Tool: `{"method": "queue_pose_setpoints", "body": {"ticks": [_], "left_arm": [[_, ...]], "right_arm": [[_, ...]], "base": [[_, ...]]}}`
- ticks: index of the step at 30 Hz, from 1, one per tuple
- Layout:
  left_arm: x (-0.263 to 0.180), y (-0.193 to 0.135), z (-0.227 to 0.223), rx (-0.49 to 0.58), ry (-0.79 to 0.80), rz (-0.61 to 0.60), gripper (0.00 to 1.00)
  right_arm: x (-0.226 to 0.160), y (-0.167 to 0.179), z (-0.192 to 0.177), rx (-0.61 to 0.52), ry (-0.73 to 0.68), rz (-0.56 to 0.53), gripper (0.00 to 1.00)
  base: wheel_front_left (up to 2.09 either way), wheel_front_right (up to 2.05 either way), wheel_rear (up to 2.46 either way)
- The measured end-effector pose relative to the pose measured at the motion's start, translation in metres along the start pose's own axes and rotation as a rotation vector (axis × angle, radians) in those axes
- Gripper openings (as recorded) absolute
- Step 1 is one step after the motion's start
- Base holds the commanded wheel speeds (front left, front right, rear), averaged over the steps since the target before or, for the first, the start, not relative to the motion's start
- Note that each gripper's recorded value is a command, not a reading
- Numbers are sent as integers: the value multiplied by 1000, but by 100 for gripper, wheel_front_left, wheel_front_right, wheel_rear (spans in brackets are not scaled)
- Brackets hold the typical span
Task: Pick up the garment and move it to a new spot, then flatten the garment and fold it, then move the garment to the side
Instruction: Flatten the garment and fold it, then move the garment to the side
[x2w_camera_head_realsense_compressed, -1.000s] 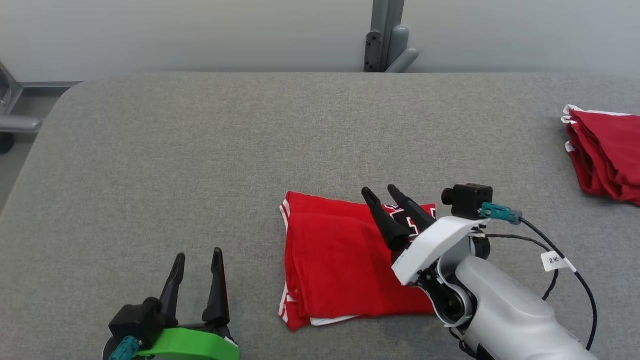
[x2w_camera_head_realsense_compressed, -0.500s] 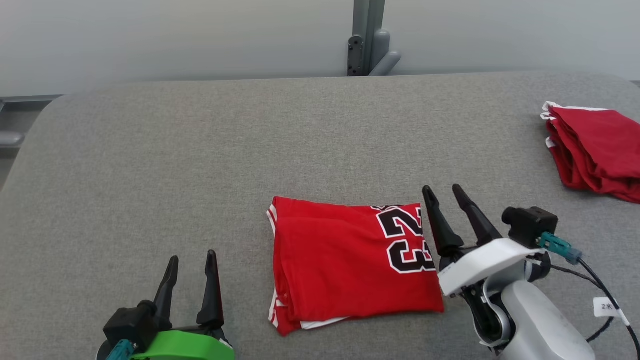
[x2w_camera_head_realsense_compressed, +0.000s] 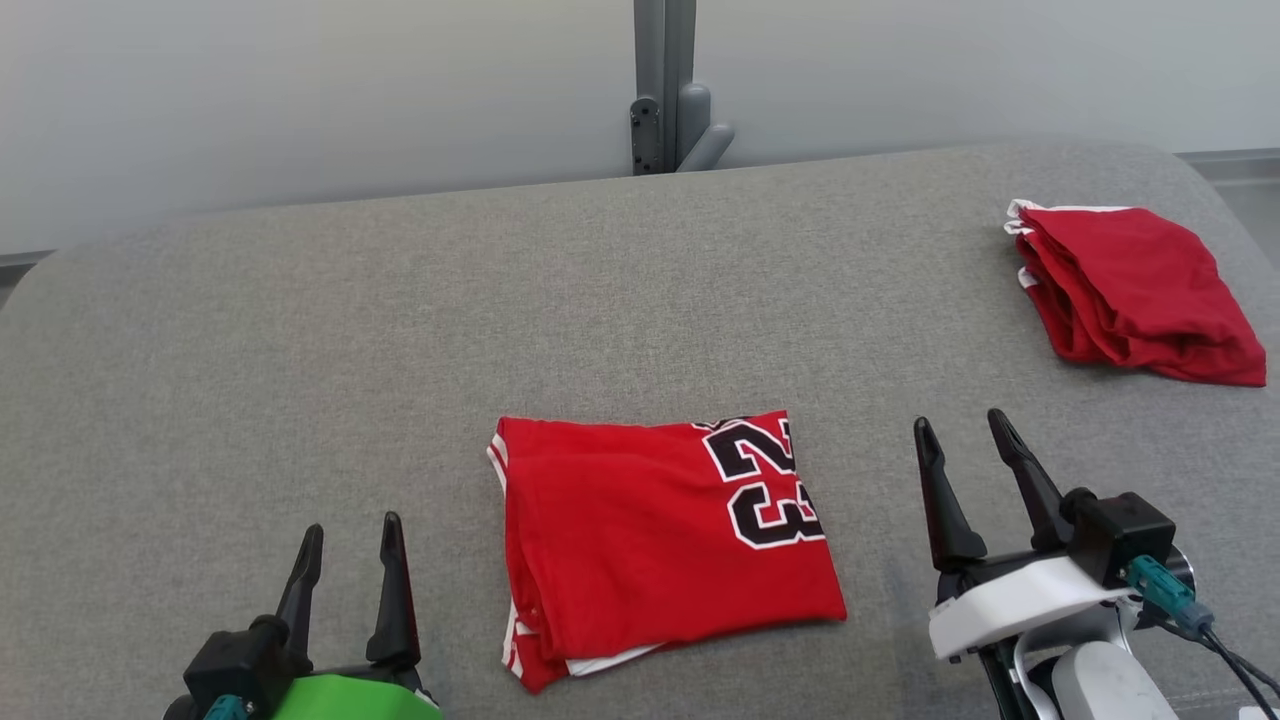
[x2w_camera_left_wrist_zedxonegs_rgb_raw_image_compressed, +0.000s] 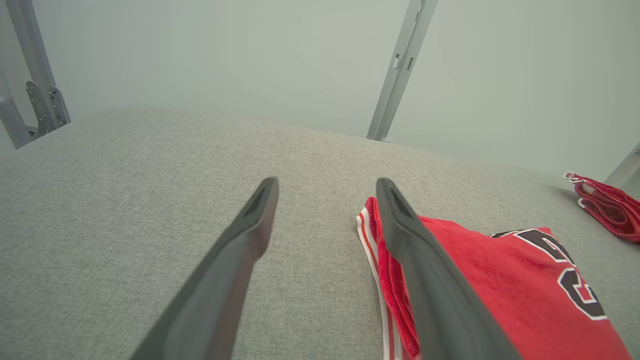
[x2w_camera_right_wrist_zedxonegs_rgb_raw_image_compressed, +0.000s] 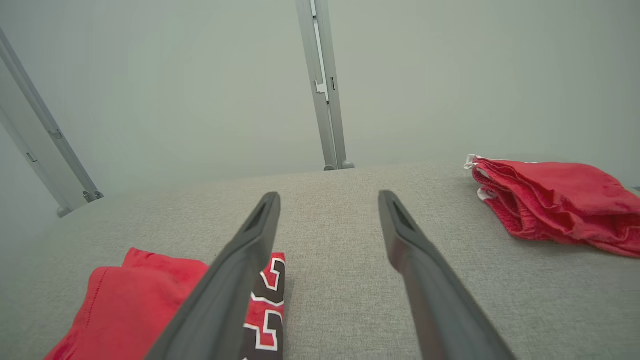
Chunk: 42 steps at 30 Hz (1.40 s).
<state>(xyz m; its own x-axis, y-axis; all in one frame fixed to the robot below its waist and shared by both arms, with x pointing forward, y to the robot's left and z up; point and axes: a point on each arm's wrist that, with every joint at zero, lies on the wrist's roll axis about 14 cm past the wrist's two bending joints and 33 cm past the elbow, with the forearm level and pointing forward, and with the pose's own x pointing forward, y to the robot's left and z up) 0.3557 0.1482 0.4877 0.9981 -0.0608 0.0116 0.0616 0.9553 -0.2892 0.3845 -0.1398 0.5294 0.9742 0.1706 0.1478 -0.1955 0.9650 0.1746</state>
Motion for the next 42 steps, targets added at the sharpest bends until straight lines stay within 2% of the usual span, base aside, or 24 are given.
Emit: {"method": "queue_pose_setpoints", "body": {"ticks": [8, 28, 36, 42], "left_arm": [[-3, -1, 8, 25, -24, -5, 100], [-11, 4, 8, 52, -26, 9, 100], [-17, 10, 7, 52, -24, 30, 100], [-23, 18, 5, 53, -19, 57, 100]], "right_arm": [[-20, -11, 8, -29, -22, -51, 100], [-16, -5, 9, -6, -27, -34, 100], [-10, 13, -32, -36, 182, 61, 100], [-3, 19, -65, -5, 379, 127, 100]], "base": [[0, 0, 0], [0, 0, 0], [0, 0, 0], [0, 0, 0]]}}
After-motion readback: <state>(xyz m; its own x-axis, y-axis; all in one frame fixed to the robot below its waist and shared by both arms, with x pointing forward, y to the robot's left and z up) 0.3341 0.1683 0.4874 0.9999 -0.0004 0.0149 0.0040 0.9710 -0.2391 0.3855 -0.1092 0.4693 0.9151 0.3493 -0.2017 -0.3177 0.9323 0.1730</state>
